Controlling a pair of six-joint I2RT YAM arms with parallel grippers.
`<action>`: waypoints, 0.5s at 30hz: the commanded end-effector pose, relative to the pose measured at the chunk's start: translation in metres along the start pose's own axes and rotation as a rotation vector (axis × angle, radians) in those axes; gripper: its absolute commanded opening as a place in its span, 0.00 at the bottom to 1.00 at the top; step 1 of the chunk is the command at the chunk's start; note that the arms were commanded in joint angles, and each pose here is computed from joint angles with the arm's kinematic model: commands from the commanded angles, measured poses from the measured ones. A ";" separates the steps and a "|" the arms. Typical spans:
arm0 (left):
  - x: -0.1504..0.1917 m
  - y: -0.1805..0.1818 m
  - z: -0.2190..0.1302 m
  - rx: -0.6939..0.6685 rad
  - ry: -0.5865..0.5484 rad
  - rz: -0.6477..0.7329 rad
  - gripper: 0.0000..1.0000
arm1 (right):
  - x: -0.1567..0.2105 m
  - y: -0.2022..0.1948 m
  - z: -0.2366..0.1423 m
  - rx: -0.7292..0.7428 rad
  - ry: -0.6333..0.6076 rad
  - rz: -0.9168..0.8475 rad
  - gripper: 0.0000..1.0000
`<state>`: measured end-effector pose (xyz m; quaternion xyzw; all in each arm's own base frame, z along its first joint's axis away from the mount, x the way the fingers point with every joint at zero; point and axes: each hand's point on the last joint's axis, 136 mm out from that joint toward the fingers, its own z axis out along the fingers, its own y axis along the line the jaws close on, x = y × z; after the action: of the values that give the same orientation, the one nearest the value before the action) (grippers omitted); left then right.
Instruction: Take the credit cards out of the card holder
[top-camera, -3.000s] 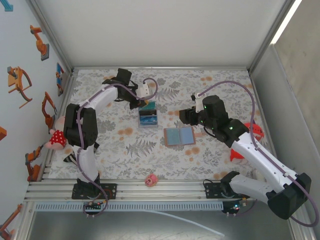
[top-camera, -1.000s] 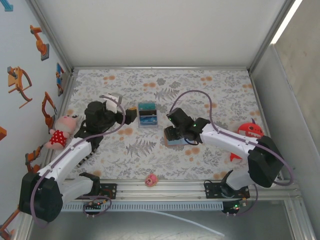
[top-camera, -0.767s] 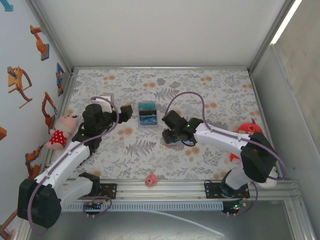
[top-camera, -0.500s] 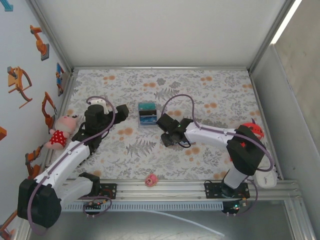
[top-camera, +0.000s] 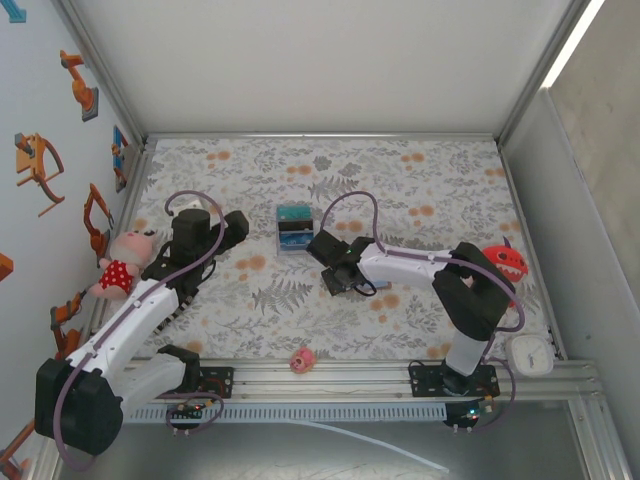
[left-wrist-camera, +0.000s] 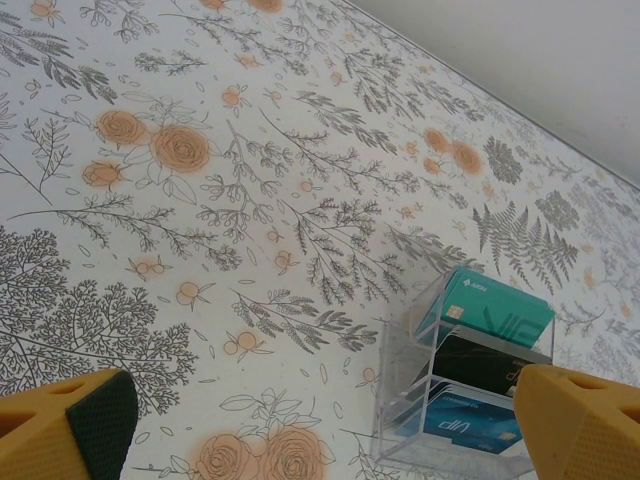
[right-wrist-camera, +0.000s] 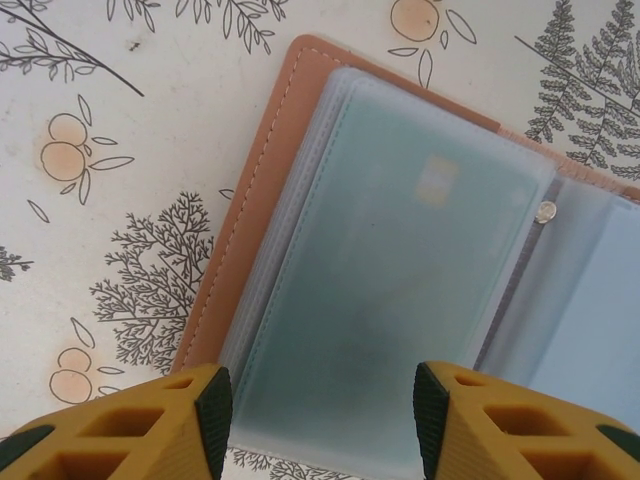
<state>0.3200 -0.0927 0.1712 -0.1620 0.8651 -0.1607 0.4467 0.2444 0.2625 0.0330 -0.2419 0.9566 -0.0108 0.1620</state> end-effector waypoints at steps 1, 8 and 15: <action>-0.002 -0.011 -0.002 0.046 0.003 0.025 0.97 | -0.003 -0.006 0.003 0.021 -0.002 0.030 0.50; -0.003 -0.016 -0.003 0.077 0.000 0.027 0.97 | 0.002 -0.007 0.010 -0.015 0.011 0.065 0.48; -0.003 -0.022 -0.003 0.103 0.011 0.031 0.97 | 0.005 0.003 0.013 -0.078 0.021 0.069 0.49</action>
<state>0.3197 -0.1042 0.1743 -0.1405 0.8657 -0.1864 0.4428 0.2496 0.2622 0.0266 -0.2216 0.9623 0.0175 0.1570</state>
